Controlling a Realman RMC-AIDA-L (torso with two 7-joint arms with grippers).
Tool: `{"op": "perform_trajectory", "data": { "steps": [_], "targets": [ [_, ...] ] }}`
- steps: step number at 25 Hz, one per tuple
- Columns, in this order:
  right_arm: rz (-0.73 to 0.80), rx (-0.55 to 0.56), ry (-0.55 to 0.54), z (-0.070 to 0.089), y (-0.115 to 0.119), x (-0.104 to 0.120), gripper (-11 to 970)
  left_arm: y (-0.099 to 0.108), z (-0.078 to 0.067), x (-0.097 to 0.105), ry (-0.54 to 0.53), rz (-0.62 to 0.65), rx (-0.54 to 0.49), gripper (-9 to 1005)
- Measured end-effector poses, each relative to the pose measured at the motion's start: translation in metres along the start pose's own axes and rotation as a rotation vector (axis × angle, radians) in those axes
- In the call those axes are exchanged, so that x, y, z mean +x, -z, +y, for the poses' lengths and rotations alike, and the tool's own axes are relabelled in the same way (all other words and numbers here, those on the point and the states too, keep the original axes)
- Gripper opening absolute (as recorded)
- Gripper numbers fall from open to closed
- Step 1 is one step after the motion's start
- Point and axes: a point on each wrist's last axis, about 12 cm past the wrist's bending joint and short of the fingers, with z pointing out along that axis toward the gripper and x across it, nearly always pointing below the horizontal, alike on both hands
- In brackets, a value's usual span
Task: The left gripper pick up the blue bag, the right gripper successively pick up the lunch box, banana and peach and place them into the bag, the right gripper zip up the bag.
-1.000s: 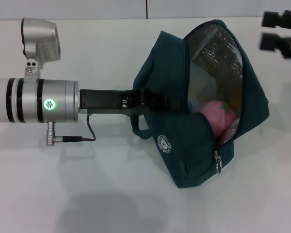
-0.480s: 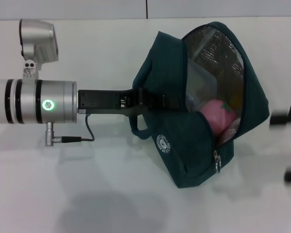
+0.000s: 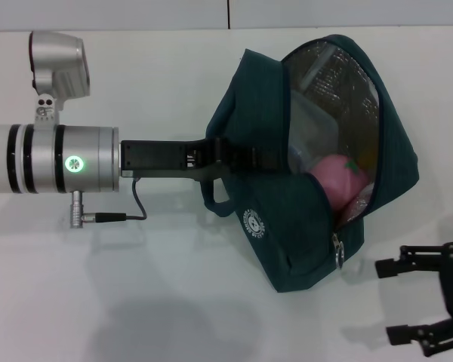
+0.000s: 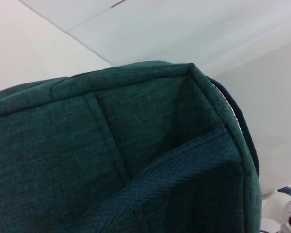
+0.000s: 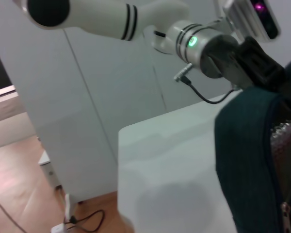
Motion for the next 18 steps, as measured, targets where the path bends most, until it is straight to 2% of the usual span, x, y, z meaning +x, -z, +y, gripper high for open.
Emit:
{"op": "perform_trajectory", "data": {
  "steps": [7,18],
  "targets": [
    [-0.021,0.046,-0.02,-0.014,-0.016,0.004,885,0.0,0.0,0.0,-0.001,0.0,0.0,31],
    [-0.04,0.074,-0.015,-0.021,-0.026,0.004,886,0.0,0.0,-0.001,-0.003,-0.001,-0.002,31]
  ]
}}
